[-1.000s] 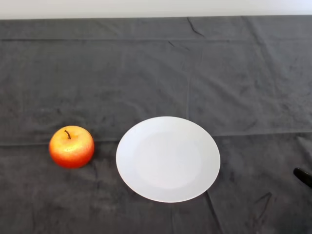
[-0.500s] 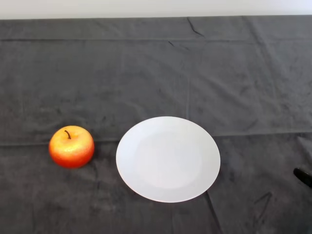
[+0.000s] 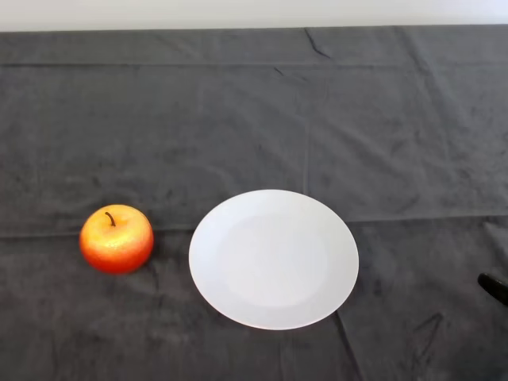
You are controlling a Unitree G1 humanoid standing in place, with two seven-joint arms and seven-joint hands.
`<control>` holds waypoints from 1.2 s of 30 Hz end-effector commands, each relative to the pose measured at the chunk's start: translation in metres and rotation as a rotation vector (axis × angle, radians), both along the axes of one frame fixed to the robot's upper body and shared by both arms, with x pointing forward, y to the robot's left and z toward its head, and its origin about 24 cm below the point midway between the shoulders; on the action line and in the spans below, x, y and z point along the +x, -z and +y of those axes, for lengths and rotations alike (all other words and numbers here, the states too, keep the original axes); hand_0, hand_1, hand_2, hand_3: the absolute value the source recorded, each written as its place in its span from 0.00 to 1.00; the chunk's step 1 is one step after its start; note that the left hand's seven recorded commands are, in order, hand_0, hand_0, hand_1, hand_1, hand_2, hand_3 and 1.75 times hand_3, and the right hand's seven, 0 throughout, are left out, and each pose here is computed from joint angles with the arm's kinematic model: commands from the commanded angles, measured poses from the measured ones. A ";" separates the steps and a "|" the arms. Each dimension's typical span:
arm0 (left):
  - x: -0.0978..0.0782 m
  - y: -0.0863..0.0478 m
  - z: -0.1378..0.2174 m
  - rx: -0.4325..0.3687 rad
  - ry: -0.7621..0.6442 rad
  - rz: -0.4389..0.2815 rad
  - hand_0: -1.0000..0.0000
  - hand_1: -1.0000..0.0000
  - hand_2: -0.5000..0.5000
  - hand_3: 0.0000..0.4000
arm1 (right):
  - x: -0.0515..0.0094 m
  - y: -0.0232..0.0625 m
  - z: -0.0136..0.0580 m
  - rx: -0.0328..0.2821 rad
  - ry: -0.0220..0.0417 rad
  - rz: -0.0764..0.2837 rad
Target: Move the apple to the plate
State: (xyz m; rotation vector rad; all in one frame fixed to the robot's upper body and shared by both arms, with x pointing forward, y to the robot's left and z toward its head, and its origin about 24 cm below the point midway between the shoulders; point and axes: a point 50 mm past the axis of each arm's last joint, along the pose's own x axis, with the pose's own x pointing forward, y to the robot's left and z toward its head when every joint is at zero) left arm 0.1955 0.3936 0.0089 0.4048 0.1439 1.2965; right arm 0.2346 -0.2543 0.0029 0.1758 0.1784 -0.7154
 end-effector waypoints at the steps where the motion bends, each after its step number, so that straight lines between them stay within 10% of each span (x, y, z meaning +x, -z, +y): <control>1: 0.007 -0.024 0.017 0.073 0.016 -0.005 1.00 1.00 0.50 0.00 | -0.0092 0.0171 0.0013 0.030 0.0055 0.082; 36: 0.049 -0.084 0.033 -0.034 0.325 -0.245 1.00 1.00 0.50 0.00 | -0.0092 0.0171 0.0013 0.030 0.0053 0.082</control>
